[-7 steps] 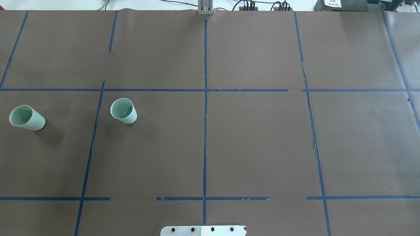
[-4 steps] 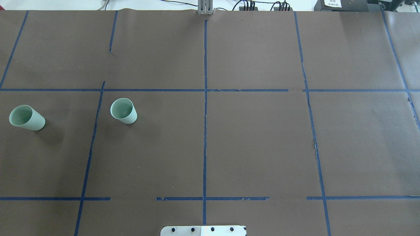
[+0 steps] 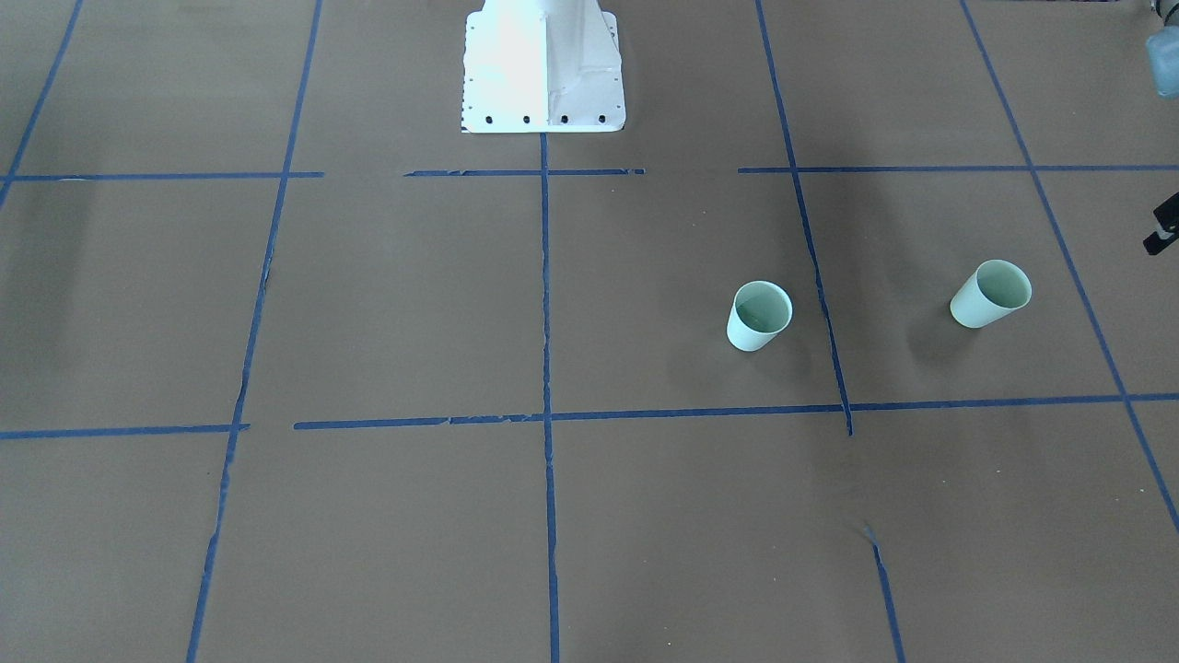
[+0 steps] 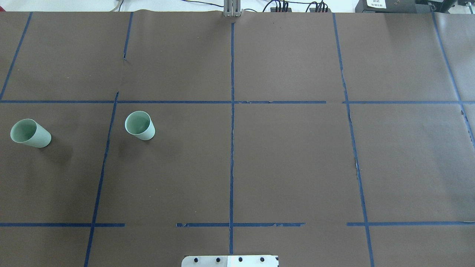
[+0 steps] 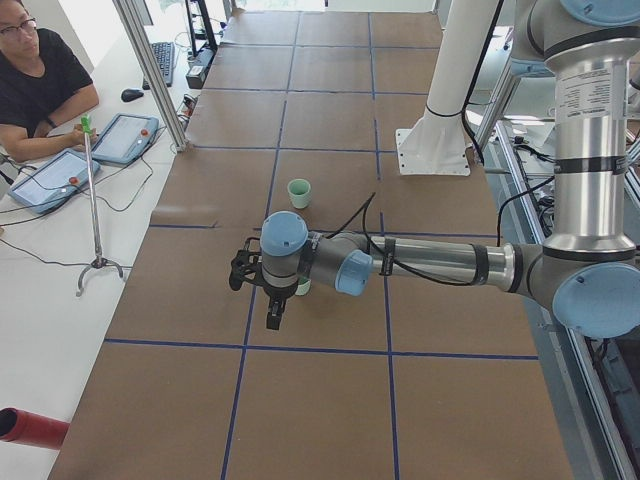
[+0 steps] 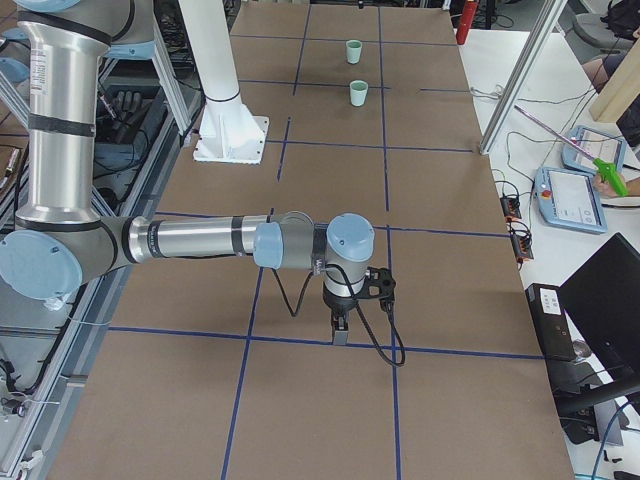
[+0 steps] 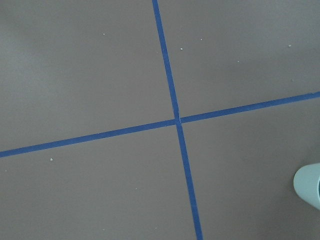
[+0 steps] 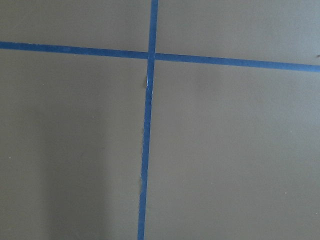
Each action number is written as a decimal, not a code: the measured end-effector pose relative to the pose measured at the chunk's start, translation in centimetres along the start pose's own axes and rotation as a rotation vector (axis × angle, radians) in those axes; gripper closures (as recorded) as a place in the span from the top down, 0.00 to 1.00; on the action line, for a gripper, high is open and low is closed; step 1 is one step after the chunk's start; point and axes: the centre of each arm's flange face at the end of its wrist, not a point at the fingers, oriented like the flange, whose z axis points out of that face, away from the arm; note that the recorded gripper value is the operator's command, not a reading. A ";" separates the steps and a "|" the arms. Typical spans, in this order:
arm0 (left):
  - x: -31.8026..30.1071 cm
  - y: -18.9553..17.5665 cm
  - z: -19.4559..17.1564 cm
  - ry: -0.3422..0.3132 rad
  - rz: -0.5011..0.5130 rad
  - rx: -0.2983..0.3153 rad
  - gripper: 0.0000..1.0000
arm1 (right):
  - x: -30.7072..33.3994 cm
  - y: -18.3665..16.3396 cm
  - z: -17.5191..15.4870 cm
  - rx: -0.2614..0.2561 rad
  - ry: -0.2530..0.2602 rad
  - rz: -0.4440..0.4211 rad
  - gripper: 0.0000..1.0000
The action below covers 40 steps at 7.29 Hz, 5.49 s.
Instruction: Stack cups
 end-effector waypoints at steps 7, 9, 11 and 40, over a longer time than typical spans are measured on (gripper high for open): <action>6.2 1.8 8.6 0.031 -0.073 -0.090 1.00 | 0.0 0.0 0.0 0.000 -0.001 0.000 1.00; 6.3 1.9 9.8 0.029 -0.061 -0.099 1.00 | 0.0 0.0 0.0 0.000 0.000 0.000 1.00; 5.9 1.8 10.6 0.031 -0.056 -0.099 0.97 | 0.0 0.0 0.0 0.000 0.000 0.000 1.00; 38.6 -0.3 4.9 0.118 -0.671 -0.017 1.00 | 0.0 0.0 0.0 0.000 -0.001 0.000 1.00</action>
